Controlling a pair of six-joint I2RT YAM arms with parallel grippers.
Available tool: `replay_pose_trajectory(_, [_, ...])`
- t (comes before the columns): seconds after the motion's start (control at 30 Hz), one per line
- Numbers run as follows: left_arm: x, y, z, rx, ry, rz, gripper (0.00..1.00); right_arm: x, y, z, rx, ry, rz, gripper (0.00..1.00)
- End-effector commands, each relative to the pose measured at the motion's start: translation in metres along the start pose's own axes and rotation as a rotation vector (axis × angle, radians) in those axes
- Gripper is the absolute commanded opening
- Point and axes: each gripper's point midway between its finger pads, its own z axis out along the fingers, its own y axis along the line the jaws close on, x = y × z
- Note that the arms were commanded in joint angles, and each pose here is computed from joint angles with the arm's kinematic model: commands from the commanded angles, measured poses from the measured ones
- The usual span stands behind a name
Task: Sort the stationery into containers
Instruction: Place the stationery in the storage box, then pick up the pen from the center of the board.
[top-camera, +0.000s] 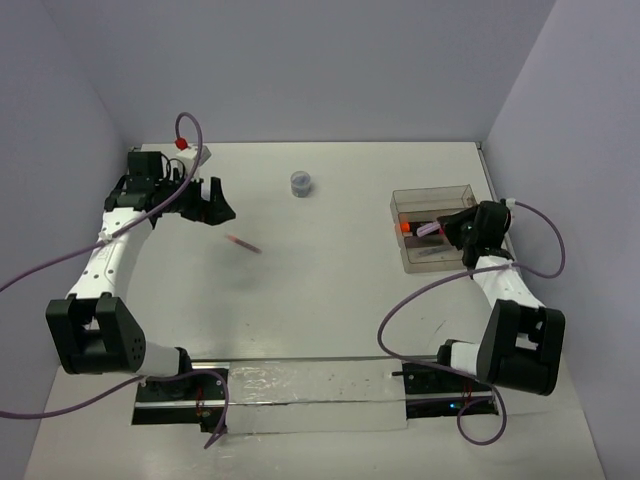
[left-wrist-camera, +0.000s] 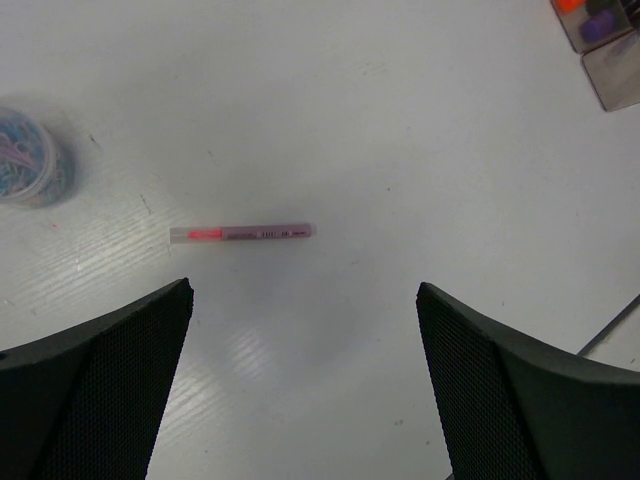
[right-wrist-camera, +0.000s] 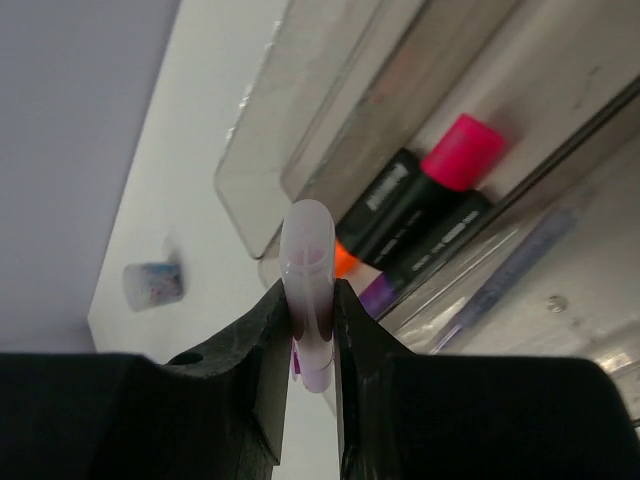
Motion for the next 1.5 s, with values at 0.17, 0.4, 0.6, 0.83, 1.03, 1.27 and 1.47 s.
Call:
replay_pose_trajectory(0.17, [0.028, 0.030, 0.012, -0.092, 0.117, 0.048, 0.99, -0.014, -0.010, 0.031, 0.030, 0.003, 0.050, 0.15])
replay_pose_trajectory(0.4, [0.047, 0.065, 0.024, -0.170, 0.226, 0.163, 0.97, -0.010, -0.014, 0.041, 0.045, 0.029, 0.063, 0.40])
replay_pose_trajectory(0.6, [0.056, 0.079, 0.041, -0.188, 0.316, 0.195, 0.95, -0.009, -0.015, 0.044, 0.035, 0.034, 0.114, 0.43])
replay_pose_trajectory(0.83, [0.062, 0.069, 0.056, -0.142, 0.358, 0.437, 0.95, -0.023, 0.016, 0.026, -0.060, 0.008, 0.079, 0.53])
replay_pose_trajectory(1.03, [0.077, 0.077, 0.071, -0.061, 0.480, 0.980, 0.93, -0.040, 0.062, -0.011, -0.116, -0.031, -0.135, 0.54])
replay_pose_trajectory(1.27, [0.069, 0.083, 0.104, 0.083, 0.525, 1.052, 0.96, -0.029, 0.082, -0.046, -0.202, -0.021, -0.191, 0.54])
replay_pose_trajectory(1.47, [0.083, 0.096, 0.124, 0.114, 0.601, 1.081, 0.96, -0.024, 0.092, -0.063, -0.250, -0.006, -0.209, 0.54])
